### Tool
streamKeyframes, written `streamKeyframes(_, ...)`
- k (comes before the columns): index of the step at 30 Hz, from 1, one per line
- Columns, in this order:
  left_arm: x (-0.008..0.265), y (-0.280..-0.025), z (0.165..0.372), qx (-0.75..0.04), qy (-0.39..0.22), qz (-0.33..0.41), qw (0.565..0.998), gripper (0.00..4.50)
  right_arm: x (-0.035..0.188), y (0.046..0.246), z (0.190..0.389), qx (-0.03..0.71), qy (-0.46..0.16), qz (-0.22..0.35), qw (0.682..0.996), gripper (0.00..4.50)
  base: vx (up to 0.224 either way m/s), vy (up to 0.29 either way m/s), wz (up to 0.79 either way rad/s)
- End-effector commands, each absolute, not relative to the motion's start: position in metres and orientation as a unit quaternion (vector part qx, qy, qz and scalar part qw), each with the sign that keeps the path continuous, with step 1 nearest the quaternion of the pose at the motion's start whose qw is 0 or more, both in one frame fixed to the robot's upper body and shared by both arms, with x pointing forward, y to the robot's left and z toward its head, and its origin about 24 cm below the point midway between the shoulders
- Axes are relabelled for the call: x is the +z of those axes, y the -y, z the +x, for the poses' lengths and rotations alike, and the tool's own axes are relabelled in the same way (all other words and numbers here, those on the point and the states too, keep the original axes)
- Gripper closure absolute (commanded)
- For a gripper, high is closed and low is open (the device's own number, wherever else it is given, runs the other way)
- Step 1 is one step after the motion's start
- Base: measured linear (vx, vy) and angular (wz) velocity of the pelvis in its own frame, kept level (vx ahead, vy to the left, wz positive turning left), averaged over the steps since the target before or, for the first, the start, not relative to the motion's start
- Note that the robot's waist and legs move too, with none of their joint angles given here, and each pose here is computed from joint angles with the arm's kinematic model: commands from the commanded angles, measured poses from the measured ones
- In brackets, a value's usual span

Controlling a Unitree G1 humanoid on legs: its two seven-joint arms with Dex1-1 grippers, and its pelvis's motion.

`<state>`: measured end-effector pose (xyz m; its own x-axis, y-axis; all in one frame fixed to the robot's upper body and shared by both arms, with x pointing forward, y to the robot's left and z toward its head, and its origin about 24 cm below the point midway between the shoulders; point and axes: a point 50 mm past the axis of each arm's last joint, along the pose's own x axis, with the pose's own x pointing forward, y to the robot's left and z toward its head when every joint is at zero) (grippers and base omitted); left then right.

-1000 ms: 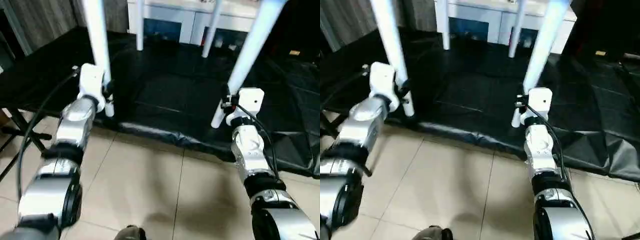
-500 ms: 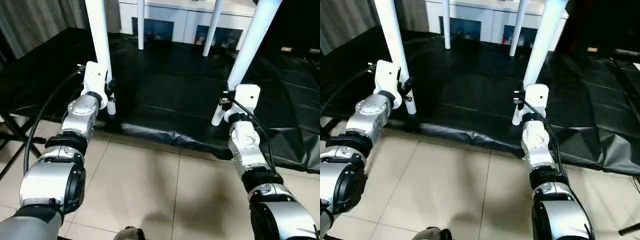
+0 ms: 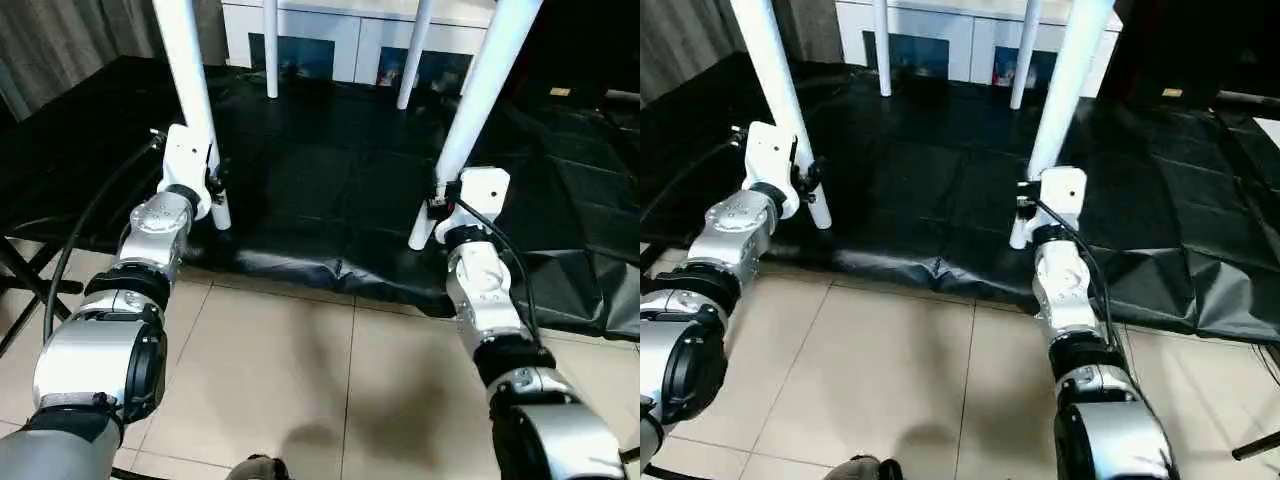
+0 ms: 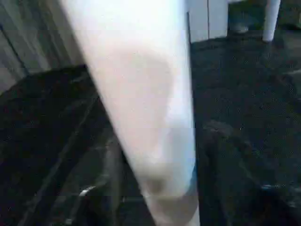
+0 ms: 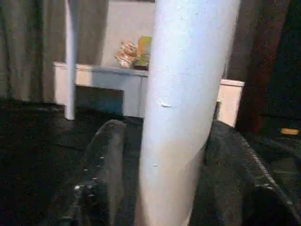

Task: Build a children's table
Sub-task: Flip table

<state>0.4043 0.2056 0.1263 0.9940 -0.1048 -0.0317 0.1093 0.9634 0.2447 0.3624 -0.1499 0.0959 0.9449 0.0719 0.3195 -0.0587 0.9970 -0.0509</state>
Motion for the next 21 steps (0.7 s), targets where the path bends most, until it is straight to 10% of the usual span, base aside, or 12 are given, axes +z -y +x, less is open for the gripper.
streamKeyframes(1, 0.149, -0.198, 0.408, -0.074, 0.045, 0.13, 0.988, 1.46, 0.111, 0.146, 0.359, 0.055, 0.21, -0.021, 0.976, 1.53, 0.0, 0.0, 0.0)
streamKeyframes(21, 0.133, -0.211, 0.338, -0.074, 0.207, 0.016, 0.975, 1.01, 0.095, 0.153, 0.312, 0.109, 0.237, 0.0, 0.965, 0.97, 0.0, 0.0, 0.0)
